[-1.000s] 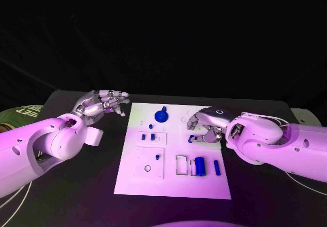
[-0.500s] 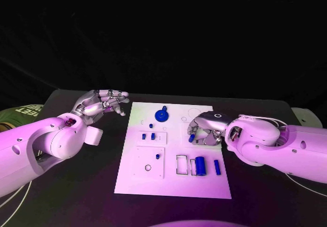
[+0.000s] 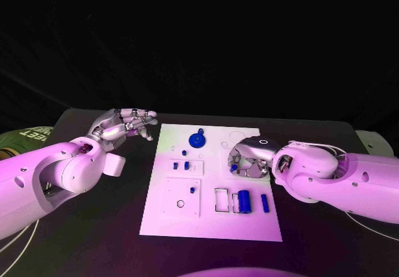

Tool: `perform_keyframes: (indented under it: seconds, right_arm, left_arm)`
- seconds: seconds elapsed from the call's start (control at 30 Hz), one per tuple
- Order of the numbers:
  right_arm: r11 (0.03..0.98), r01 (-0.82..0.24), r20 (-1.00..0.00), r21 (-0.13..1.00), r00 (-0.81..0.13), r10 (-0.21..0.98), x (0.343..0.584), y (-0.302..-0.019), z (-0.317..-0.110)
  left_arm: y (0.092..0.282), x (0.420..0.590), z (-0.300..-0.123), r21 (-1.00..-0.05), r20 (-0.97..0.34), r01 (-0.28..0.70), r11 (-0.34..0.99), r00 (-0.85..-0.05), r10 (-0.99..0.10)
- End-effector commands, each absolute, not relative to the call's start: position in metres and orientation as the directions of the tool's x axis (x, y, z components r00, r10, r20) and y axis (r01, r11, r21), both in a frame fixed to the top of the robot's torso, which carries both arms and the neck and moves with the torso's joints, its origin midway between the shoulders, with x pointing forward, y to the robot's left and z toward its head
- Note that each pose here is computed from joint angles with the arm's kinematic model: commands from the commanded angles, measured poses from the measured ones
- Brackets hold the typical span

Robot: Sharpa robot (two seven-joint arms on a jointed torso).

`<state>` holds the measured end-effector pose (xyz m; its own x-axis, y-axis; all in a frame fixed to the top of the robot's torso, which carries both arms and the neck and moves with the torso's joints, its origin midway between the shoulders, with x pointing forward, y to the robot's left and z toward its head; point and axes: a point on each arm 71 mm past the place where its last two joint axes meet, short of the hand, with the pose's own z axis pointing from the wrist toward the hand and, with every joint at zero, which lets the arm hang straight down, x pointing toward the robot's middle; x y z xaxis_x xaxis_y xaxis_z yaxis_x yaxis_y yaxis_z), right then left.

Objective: Assemble the parts on the task board

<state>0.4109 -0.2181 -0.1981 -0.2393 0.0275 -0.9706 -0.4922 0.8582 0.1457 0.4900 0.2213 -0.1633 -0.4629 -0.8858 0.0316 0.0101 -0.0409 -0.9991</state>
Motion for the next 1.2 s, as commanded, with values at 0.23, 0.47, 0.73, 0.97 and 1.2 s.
perform_keyframes:
  seconds: [0.23,0.47,0.73,0.97,1.2]
  right_arm:
    - [0.861,-0.483,-0.981,0.159,-0.175,0.083,0.409,-0.219,-0.193]
    - [0.848,-0.483,-0.976,0.216,-0.14,0.169,0.399,-0.221,-0.181]
    - [0.797,-0.533,-0.958,0.284,-0.133,0.253,0.383,-0.202,-0.166]
    - [0.73,-0.592,-0.939,0.34,-0.169,0.301,0.377,-0.169,-0.166]
    - [0.661,-0.646,-0.923,0.382,-0.235,0.304,0.368,-0.13,-0.179]
  left_arm:
    - [0.22,0.489,-0.162,-0.999,0.041,0.009,-0.051,-0.476,-0.879]
    - [0.22,0.49,-0.163,-0.999,0.04,0.008,-0.05,-0.475,-0.879]
    - [0.22,0.492,-0.164,-0.999,0.04,0.007,-0.049,-0.473,-0.88]
    - [0.219,0.493,-0.166,-0.999,0.041,0.005,-0.049,-0.474,-0.879]
    - [0.216,0.494,-0.166,-0.999,0.044,0.003,-0.052,-0.479,-0.877]
